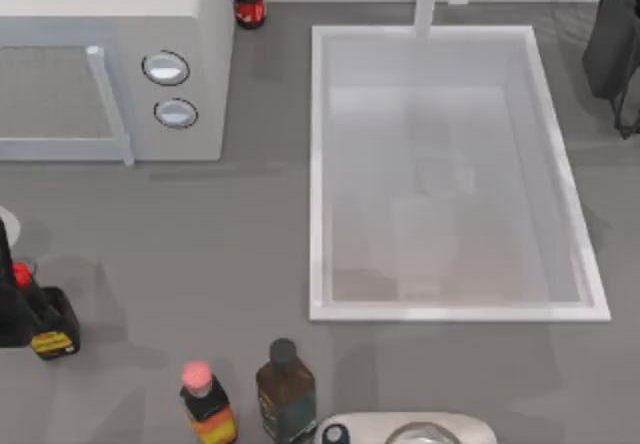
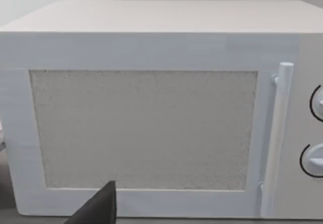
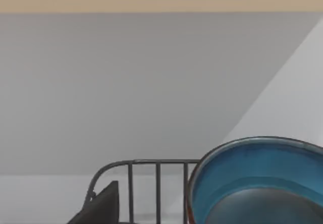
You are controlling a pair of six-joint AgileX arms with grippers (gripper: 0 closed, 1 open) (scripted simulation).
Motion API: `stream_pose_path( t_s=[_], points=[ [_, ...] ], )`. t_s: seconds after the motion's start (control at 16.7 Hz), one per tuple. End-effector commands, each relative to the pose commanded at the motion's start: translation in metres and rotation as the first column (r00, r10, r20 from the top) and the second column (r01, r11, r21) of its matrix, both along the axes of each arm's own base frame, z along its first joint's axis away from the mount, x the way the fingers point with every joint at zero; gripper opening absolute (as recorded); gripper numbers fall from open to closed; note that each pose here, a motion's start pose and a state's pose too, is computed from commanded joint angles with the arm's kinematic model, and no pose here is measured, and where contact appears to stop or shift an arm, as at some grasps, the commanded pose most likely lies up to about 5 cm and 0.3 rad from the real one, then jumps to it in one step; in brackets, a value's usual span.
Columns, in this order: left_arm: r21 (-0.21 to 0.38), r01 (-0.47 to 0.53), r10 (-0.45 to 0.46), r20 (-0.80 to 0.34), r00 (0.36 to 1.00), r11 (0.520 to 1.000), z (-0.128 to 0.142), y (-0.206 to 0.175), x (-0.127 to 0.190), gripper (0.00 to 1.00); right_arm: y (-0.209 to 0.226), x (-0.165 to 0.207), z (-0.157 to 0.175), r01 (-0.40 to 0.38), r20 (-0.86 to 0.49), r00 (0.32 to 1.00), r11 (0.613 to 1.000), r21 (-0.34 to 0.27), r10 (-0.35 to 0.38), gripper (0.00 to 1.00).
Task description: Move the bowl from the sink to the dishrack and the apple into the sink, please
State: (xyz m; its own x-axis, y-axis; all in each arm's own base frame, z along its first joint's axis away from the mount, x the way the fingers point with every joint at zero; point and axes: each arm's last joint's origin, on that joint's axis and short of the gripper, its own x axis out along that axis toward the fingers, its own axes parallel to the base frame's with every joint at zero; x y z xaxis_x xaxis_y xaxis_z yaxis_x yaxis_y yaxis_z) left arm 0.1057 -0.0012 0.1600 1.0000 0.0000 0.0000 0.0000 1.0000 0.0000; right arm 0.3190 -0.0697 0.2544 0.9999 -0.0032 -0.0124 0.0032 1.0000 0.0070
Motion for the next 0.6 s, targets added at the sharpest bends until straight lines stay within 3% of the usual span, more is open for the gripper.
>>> stream_pose_path(
  t_s=[0.6],
  points=[
    [0.000, 0.000, 0.000, 0.000, 1.000, 1.000, 0.000, 0.000, 0.000, 1.00, 0.050, -0.158, 0.034, 0.030, 0.201, 0.979, 0.999, -0.038, -0.022, 1.00]
  ],
)
